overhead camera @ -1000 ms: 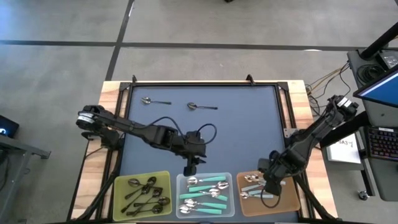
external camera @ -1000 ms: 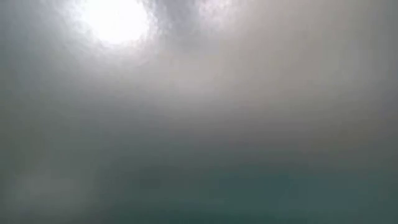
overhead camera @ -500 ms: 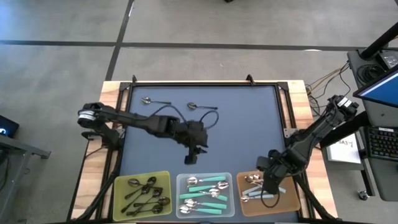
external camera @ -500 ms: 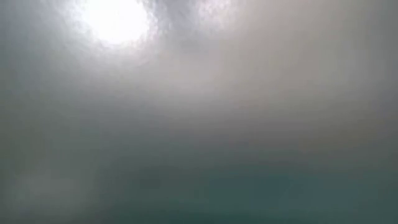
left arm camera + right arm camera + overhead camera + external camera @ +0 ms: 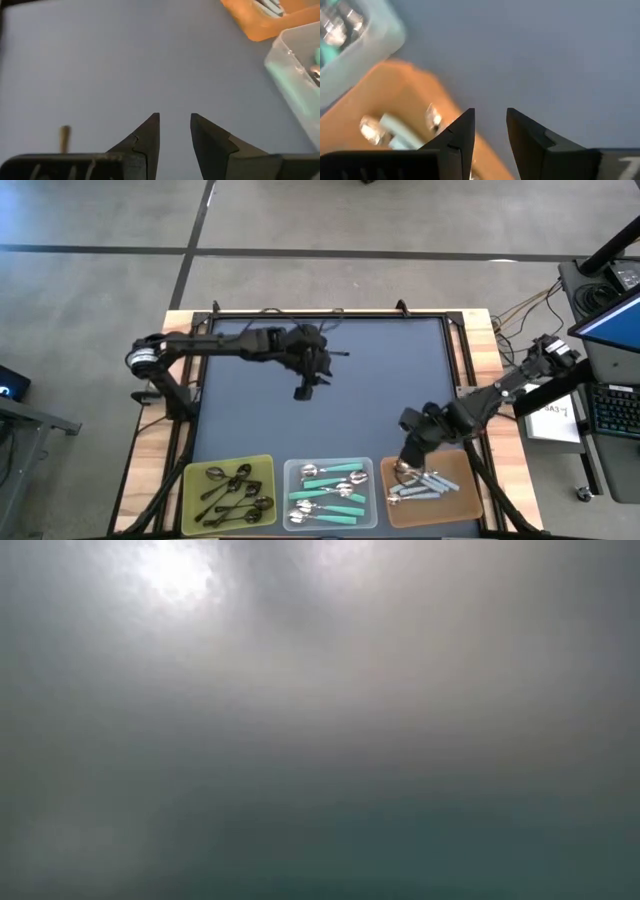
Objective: Sort silverware by color (type)
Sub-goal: Put the black spoon into the yellow bin
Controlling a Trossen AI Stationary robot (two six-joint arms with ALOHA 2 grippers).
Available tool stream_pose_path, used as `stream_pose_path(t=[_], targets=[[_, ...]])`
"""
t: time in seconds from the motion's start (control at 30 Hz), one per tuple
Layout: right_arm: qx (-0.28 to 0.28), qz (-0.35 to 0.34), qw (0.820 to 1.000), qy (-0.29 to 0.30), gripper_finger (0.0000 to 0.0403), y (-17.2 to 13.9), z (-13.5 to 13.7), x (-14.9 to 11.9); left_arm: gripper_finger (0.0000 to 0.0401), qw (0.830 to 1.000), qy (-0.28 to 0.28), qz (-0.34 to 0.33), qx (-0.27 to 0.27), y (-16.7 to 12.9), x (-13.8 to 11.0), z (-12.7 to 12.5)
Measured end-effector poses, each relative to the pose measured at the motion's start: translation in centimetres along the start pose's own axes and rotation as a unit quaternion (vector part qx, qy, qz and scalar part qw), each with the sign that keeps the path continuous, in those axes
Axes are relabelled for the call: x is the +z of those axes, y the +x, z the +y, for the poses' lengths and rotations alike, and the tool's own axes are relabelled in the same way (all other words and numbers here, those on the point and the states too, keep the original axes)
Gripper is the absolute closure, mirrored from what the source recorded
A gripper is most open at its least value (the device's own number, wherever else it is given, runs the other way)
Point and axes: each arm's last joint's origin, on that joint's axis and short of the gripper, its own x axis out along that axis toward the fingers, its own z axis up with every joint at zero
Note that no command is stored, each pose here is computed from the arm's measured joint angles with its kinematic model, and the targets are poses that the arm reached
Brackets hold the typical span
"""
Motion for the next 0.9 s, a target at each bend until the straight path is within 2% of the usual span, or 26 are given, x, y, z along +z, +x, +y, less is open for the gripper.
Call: stream_pose_path(t=[0.3, 0.53, 0.67, 0.77, 0.9], targets=[[-0.040, -0.016, 0.998, 0.047, 0.0300, 0.4, -3.1, 4.2, 0.0310, 1.000, -0.005, 0.002, 0.002, -0.8, -2.9, 4.4], [-0.065, -0.030, 0.991, 0.111, 0.0300, 0.4, -6.2, 7.0, 0.0310, 0.998, -0.032, -0.006, -0.060, 0.1, -5.7, 6.9], [-0.076, -0.036, 0.986, 0.142, 0.0300, 0.3, -7.7, 8.2, 0.0310, 0.998, -0.032, 0.004, -0.059, 1.1, -6.9, 8.0], [-0.082, -0.034, 0.989, 0.120, 0.0300, 0.3, -8.8, 8.8, 0.0310, 0.997, -0.047, 0.009, -0.052, 1.7, -7.4, 9.0], [-0.094, -0.030, 0.993, 0.064, 0.0300, 0.1, -10.1, 9.5, 0.0310, 0.996, -0.084, 0.042, -0.005, 2.7, -7.7, 10.3]])
